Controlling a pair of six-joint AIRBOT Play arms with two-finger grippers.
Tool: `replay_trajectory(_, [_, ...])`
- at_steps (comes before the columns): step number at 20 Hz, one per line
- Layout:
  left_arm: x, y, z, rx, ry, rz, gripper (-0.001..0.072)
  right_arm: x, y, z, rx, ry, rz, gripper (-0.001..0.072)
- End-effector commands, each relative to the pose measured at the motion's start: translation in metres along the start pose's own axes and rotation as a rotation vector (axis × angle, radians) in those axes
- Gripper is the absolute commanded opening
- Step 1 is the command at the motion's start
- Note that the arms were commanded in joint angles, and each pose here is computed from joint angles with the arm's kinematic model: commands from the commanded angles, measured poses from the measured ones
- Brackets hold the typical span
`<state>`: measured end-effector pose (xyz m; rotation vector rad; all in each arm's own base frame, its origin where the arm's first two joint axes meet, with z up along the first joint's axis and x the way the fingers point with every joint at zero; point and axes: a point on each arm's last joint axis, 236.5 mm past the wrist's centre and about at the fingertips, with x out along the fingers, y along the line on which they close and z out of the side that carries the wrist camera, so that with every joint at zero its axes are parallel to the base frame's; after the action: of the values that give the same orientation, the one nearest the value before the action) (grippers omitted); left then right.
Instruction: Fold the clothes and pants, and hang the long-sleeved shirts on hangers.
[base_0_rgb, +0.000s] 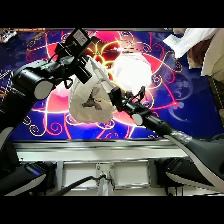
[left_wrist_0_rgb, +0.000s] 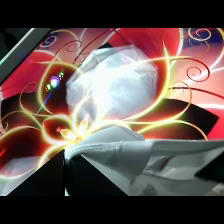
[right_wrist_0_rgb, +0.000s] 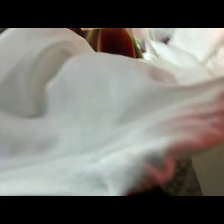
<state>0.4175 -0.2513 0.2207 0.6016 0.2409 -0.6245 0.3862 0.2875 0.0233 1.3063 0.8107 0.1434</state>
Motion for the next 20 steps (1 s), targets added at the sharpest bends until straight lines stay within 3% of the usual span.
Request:
replay_trajectory(1, [-0.018, 0.013, 0.014, 0.031, -0.039, 0.044, 0.001, -0.041, 0.066, 0.045, -0.336, -0.099, 0.12, 0.0023])
replay_trajectory(4, [-0.055, 0.033, 0.057, 0.04, -0.189, 0.124, 0.001, -0.109, 0.166, 0.079, -0.625, -0.199, 0.231, 0.0022])
replay_trajectory(8, [-0.155, 0.052, 0.166, 0.046, -0.64, 0.277, 0.001, -0.217, 0.31, 0.064, -1.209, -0.278, 0.346, 0.0022])
replay_trajectory(10, [-0.21, 0.055, 0.206, 0.034, -0.862, 0.338, 0.001, -0.27, 0.372, 0.056, -1.356, -0.376, 0.444, 0.0022])
replay_trajectory(12, [-0.225, 0.049, 0.218, 0.027, -0.927, 0.337, 0.001, -0.303, 0.413, 0.051, -1.428, -0.448, 0.512, 0.0022])
replay_trajectory(16, [-0.166, 0.056, 0.177, 0.042, -0.697, 0.301, 0.001, -0.259, 0.395, 0.047, -1.458, -0.304, 0.429, 0.0022])
replay_trajectory(20, [-0.114, 0.093, 0.079, -0.154, -0.333, 0.269, 0.001, -0.151, 0.257, 0.018, -1.36, 0.234, 0.138, 0.0022])
